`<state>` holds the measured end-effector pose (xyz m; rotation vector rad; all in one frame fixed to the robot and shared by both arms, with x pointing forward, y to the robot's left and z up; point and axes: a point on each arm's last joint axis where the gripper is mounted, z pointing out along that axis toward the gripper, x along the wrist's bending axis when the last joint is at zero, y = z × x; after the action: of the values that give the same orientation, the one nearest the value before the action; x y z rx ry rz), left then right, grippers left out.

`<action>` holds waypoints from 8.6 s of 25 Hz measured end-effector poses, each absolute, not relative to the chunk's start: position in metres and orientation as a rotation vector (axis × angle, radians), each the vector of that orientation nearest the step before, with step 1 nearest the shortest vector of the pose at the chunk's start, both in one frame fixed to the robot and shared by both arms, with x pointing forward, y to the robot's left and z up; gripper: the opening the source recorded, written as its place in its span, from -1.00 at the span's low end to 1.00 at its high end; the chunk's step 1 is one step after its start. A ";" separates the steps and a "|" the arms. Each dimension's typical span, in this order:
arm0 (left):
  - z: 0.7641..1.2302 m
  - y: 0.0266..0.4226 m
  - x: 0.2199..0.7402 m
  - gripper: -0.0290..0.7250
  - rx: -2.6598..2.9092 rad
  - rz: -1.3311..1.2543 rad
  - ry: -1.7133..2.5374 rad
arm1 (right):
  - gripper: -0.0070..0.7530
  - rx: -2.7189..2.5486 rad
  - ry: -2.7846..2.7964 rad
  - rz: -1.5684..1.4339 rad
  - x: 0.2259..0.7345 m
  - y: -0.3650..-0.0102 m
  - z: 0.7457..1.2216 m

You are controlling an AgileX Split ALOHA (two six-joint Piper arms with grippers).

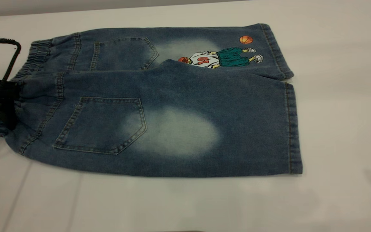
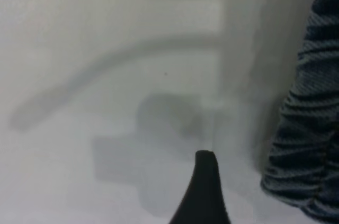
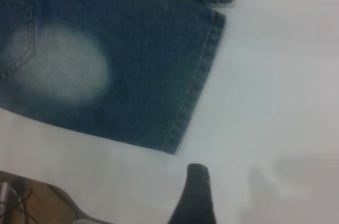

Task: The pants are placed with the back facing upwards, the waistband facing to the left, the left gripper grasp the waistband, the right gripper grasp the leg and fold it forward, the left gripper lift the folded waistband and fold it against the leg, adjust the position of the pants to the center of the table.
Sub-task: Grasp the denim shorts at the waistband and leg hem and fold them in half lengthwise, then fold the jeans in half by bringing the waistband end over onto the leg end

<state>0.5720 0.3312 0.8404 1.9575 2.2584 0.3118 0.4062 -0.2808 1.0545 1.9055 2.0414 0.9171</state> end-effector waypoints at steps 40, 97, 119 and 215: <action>0.836 0.328 0.575 -0.77 1.876 0.302 2.286 | 0.46 1.410 2.757 0.261 0.478 -0.169 0.847; 0.951 0.329 0.634 -0.79 1.674 0.289 2.323 | -0.92 1.445 2.465 0.571 0.619 -0.193 0.960; 0.918 0.322 0.722 -0.71 1.504 0.407 1.994 | -0.51 1.441 2.197 0.727 0.703 -0.205 0.927; 0.996 0.072 0.700 0.61 2.328 0.640 0.859 | 0.55 1.438 2.116 1.069 0.626 -0.216 1.114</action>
<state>0.6999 0.0719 0.9958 2.3279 0.8587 0.6402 0.6259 -0.2165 1.1145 1.4379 2.1156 1.0686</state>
